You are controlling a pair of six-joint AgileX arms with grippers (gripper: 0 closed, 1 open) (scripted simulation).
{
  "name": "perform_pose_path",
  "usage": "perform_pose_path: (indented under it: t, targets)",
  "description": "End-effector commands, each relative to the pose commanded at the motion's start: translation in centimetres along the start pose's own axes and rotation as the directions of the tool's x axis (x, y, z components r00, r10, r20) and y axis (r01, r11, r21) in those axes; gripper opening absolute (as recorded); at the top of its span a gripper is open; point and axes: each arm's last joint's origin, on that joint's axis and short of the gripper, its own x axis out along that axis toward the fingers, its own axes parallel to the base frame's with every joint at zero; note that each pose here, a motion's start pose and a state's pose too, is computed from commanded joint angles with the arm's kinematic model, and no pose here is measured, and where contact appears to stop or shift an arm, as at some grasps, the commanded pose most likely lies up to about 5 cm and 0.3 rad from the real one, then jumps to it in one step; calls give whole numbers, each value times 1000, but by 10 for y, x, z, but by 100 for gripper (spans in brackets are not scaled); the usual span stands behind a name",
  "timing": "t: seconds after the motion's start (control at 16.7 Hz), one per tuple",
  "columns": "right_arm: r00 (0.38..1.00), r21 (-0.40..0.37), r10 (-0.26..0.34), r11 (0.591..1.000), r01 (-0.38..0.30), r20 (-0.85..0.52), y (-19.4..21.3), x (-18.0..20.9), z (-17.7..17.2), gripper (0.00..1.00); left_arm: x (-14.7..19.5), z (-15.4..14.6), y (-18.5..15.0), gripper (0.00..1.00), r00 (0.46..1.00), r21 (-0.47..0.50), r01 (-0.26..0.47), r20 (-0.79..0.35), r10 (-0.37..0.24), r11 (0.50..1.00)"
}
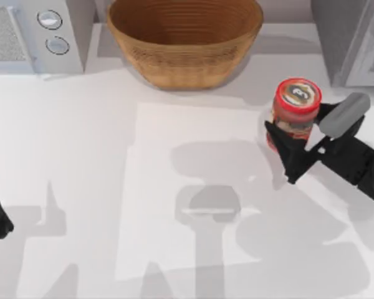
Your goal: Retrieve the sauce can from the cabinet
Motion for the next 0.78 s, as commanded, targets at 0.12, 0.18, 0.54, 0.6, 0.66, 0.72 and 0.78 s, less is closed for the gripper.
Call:
perform_pose_path:
  t: [0.12, 0.18, 0.54, 0.6, 0.66, 0.72, 0.78]
  targets:
    - [1000, 0, 0, 1000, 0, 0, 0, 0, 0, 60, 0, 0, 0, 100, 1000, 0, 0, 0, 0, 1000]
    - [1000, 0, 0, 1000, 0, 0, 0, 0, 0, 68, 0, 0, 0, 100, 1000, 0, 0, 0, 0, 1000]
    - [1000, 0, 0, 1000, 0, 0, 0, 0, 0, 100, 0, 0, 0, 100, 1000, 0, 0, 0, 0, 1000]
    - [1000, 0, 0, 1000, 0, 0, 0, 0, 0, 100, 0, 0, 0, 100, 1000, 0, 0, 0, 0, 1000]
    - [1000, 0, 0, 1000, 0, 0, 0, 0, 0, 100, 0, 0, 0, 100, 1000, 0, 0, 0, 0, 1000]
    - [1000, 0, 0, 1000, 0, 0, 0, 0, 0, 100, 0, 0, 0, 100, 1000, 0, 0, 0, 0, 1000]
    - [1000, 0, 0, 1000, 0, 0, 0, 0, 0, 100, 0, 0, 0, 100, 1000, 0, 0, 0, 0, 1000]
